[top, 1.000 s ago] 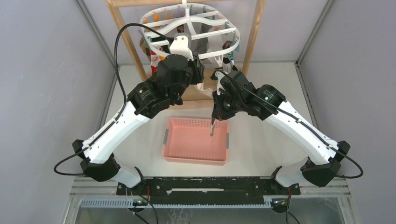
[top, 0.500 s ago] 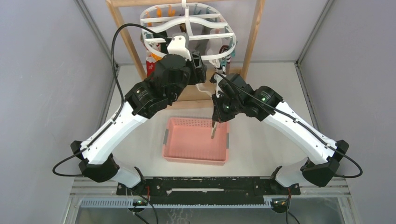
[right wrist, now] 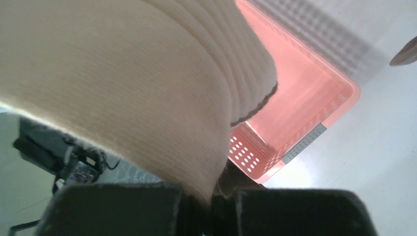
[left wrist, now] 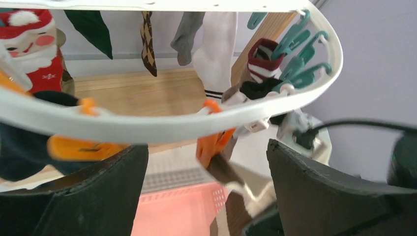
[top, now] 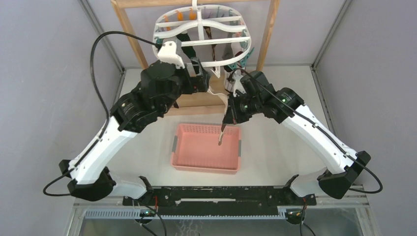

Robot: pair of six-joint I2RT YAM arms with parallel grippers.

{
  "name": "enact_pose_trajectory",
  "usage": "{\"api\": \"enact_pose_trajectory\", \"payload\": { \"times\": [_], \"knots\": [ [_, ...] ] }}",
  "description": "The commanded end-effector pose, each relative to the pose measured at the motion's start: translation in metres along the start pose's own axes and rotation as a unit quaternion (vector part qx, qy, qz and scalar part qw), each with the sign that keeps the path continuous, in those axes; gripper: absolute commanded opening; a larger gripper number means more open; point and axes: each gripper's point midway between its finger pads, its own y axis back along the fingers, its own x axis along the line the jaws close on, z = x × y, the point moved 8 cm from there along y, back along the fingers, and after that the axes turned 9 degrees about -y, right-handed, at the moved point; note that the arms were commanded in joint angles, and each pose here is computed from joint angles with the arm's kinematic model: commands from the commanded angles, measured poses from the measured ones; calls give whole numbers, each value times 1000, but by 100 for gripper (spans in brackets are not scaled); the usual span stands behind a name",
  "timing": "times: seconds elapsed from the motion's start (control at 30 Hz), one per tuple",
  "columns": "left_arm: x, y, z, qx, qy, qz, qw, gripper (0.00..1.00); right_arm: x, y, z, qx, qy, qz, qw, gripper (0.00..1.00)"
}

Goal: Remove the socks clipped to the hanger
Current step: Remove the sock from the hanger.

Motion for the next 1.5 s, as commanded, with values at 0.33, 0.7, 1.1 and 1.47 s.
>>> {"api": "enact_pose_trajectory", "payload": {
  "times": [0.33,0.7,1.1,1.47],
  "knots": [
    [20,69,-13,19,51,-98,994,93,9,11,17,-4,-87,148,985,0],
    [11,70,-53,67,56,-164,983,90,27,20,37,2,-162,266,950,0],
    [-2,67,-72,100,58,-222,968,91,34,32,56,-12,-212,321,923,0],
    [-3,65,-92,134,29,-215,967,91,37,42,62,-22,-223,340,913,0]
  ]
}}
